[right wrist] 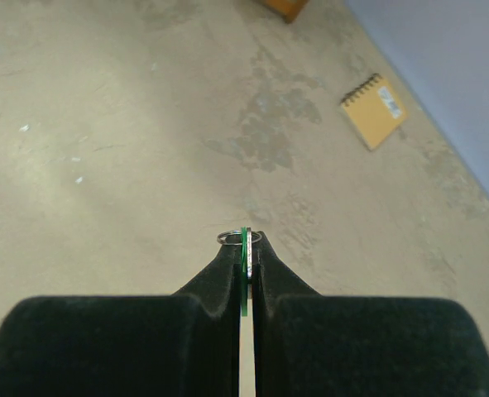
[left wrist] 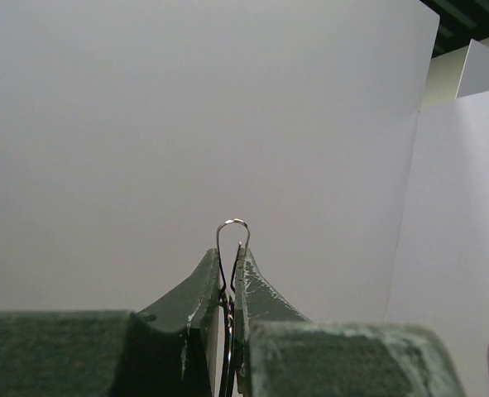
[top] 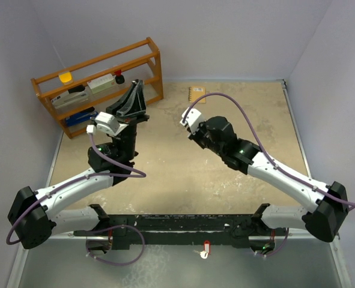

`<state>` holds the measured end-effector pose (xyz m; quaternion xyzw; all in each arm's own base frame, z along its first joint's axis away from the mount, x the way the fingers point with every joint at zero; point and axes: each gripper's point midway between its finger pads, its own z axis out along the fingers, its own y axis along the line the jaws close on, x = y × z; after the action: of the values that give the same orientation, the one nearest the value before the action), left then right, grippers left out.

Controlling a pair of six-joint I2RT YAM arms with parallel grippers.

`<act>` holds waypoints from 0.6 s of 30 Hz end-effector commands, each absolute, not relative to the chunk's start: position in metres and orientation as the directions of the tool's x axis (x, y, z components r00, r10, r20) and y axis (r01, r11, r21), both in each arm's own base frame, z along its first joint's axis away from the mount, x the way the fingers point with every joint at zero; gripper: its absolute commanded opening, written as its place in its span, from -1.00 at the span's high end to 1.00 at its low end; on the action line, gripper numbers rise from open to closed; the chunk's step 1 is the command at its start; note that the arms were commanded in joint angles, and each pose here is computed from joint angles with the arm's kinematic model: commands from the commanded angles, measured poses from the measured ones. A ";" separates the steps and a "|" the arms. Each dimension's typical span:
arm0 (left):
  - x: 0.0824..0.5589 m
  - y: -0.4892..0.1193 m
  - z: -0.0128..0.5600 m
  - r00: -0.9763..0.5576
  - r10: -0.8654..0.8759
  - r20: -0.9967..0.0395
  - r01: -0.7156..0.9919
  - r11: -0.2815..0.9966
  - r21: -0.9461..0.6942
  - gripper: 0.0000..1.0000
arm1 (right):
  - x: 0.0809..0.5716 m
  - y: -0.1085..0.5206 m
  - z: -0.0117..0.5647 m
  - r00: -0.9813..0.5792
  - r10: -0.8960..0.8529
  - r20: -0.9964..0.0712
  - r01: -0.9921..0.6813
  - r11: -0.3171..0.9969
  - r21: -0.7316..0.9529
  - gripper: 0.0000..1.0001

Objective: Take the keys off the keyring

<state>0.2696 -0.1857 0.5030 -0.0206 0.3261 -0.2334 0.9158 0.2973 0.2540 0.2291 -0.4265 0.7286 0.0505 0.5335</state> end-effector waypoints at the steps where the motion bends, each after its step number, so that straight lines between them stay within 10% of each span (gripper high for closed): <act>1: 0.266 -0.179 0.510 0.680 -0.467 -0.566 0.422 0.880 -0.218 1.00 | 0.322 0.221 0.297 -0.013 -0.425 -0.905 -0.450 0.811 -0.374 1.00; 18: 0.284 -0.216 0.453 0.414 -0.482 -0.772 0.504 0.828 -0.246 1.00 | 0.387 0.110 0.094 -0.651 -0.106 -0.751 -0.107 0.993 -0.047 1.00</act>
<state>0.2850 -0.2071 0.4451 0.0098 0.4372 -0.2595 0.8610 0.3924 0.1064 0.1305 -0.0958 0.8879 -0.0313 0.4490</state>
